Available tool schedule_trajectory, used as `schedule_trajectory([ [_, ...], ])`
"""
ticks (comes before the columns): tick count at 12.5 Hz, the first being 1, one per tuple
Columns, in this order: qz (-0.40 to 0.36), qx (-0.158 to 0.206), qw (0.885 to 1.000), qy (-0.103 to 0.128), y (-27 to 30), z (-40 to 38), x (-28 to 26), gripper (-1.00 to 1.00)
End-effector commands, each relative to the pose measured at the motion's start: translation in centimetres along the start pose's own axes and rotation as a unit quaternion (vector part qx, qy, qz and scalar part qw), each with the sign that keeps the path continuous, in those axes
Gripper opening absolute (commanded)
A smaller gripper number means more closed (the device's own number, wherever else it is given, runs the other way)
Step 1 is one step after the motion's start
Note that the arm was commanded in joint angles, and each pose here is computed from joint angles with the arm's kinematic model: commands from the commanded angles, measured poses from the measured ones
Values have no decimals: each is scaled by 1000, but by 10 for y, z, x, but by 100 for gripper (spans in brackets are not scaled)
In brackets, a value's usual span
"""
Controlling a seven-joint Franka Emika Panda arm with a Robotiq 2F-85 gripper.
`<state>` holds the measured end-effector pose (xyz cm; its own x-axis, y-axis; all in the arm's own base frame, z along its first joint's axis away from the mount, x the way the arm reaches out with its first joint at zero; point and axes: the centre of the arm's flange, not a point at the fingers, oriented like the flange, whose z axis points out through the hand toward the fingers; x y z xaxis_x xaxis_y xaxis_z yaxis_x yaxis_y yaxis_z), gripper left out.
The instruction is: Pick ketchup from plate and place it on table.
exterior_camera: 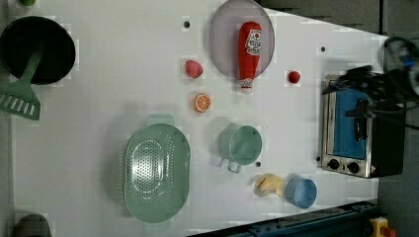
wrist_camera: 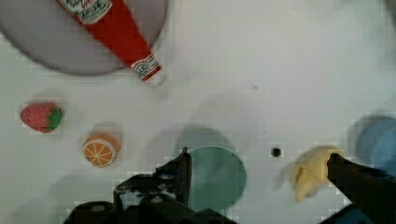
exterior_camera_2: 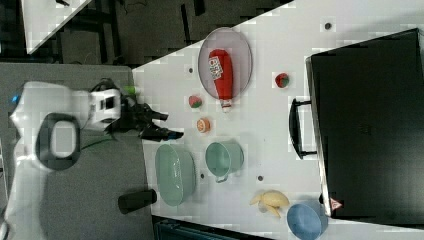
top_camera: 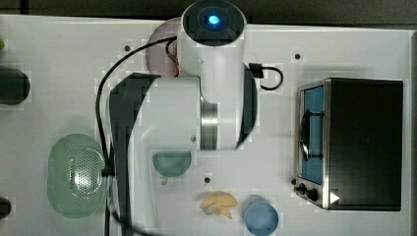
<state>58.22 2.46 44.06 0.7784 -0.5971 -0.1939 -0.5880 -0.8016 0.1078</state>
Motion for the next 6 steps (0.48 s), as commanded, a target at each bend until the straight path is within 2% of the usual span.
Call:
schedule_trajectory([
  [1, -117, 13, 993, 16, -29, 22, 5, 100],
  [3, -191, 20, 981, 22, -46, 51, 17, 100],
  [6, -238, 37, 970, 41, -68, 94, 38, 100],
])
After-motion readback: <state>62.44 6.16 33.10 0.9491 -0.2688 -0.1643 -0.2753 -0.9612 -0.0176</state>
